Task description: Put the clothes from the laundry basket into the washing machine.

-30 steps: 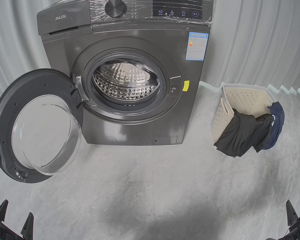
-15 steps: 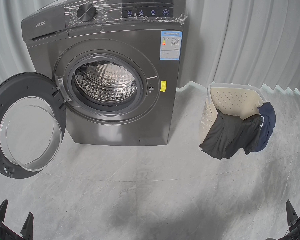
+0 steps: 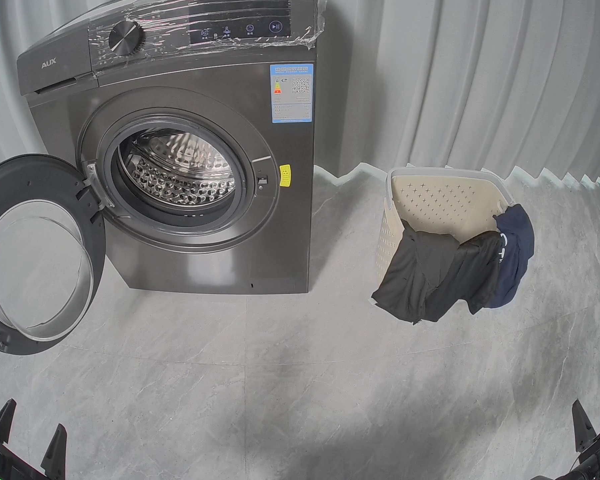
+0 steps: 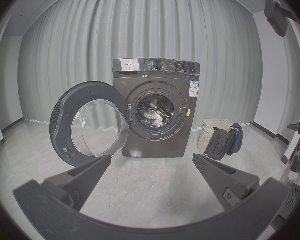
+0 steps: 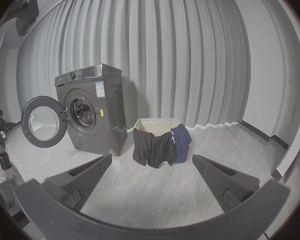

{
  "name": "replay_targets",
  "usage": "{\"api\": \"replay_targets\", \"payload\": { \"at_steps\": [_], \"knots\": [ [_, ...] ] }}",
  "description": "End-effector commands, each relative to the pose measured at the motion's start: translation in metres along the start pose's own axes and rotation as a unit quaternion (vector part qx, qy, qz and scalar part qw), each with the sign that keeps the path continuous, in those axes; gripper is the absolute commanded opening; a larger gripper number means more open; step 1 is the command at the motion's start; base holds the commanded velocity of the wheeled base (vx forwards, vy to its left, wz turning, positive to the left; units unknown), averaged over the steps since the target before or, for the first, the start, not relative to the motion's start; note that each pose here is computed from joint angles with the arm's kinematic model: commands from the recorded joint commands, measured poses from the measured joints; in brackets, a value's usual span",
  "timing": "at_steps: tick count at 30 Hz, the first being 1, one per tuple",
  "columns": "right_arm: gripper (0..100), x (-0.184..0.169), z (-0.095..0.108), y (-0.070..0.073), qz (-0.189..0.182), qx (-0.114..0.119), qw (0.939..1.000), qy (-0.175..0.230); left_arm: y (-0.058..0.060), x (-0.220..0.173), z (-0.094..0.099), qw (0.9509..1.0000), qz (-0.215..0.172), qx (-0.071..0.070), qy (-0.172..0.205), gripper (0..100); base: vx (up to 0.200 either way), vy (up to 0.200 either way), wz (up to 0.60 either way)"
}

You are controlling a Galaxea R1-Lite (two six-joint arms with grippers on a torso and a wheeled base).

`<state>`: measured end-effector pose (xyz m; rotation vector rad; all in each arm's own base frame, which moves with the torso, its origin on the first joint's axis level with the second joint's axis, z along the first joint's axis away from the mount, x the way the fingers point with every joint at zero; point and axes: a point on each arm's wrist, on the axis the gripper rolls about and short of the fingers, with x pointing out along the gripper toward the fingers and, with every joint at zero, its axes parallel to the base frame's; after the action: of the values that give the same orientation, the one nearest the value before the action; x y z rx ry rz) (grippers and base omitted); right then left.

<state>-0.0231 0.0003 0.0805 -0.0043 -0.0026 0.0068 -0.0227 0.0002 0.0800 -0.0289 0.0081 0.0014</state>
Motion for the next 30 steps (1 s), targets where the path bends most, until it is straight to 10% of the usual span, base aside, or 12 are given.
{"api": "replay_targets", "payload": {
  "at_steps": [1,14,30],
  "knots": [
    [100,0.0004,-0.0047,0.0,0.0,0.0,1.0,0.003,0.0001,-0.0003,-0.0045,1.0,-0.001,0.0,-0.002,100,0.2,0.0,0.0],
    [100,0.0004,-0.0047,0.0,0.0,0.0,1.0,0.003,0.0001,-0.0003,-0.0045,1.0,-0.001,0.001,-0.002,100,0.015,0.0,0.0],
    [100,0.0004,-0.0047,0.0,0.0,0.0,1.0,0.003,0.0002,-0.0002,-0.0047,1.0,0.0,0.001,-0.002,100,0.0,-0.2,0.0]
  ]
}}
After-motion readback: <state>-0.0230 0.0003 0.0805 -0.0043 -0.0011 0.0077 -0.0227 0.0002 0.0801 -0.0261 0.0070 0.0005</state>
